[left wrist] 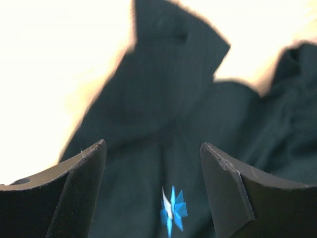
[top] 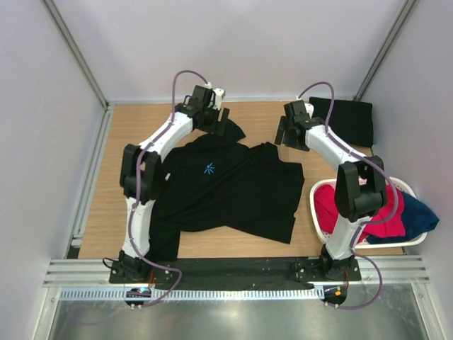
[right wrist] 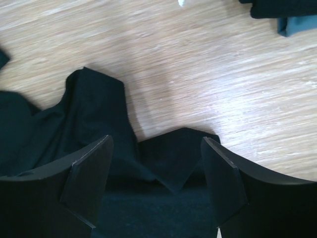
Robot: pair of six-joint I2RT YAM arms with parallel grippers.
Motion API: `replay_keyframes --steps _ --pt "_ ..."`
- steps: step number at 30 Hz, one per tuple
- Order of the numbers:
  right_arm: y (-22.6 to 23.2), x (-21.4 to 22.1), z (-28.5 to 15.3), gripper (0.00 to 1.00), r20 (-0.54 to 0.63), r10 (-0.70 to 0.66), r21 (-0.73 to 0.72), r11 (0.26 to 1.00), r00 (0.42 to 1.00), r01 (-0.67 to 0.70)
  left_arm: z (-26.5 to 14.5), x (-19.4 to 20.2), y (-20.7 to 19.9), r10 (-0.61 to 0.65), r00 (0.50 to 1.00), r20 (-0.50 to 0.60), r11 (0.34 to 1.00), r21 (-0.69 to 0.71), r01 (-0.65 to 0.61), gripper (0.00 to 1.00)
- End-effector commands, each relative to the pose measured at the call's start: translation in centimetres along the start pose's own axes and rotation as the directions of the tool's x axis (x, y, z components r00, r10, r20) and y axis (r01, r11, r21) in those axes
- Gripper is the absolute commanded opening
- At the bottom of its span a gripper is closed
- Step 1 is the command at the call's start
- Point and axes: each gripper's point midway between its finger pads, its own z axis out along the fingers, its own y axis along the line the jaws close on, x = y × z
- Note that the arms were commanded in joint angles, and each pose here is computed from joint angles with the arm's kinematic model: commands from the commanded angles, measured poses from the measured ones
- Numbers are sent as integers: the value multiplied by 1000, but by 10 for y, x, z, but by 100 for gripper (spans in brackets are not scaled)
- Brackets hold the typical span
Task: Fold and stack the t-shirts
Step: Flatten the tshirt out
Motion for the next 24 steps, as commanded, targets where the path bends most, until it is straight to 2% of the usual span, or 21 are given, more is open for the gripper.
replay_keyframes --steps 1,3,4,6,9,16,24 --pt "-9 -18 6 78 46 45 60 997 998 -48 26 -31 -18 114 992 62 987 105 -120 77" --pt "-12 -16 15 78 21 50 76 996 998 -52 38 -46 -21 153 984 93 981 104 -162 76" --pt "-12 -18 17 78 15 54 72 996 998 -55 58 -31 -20 161 986 45 980 110 -165 76" --pt "-13 -15 24 78 -7 54 78 996 999 -53 63 -40 -28 199 978 61 974 102 -204 74" --pt "-15 -17 27 78 -13 59 88 994 998 -58 81 -21 -36 244 970 13 964 104 -244 72" --pt "-18 -11 32 78 -28 70 105 992 997 -67 100 21 -37 254 963 -96 963 118 -242 66" --pt "-20 -3 36 78 -44 83 112 991 996 -78 109 46 -29 250 953 -169 967 93 -237 59"
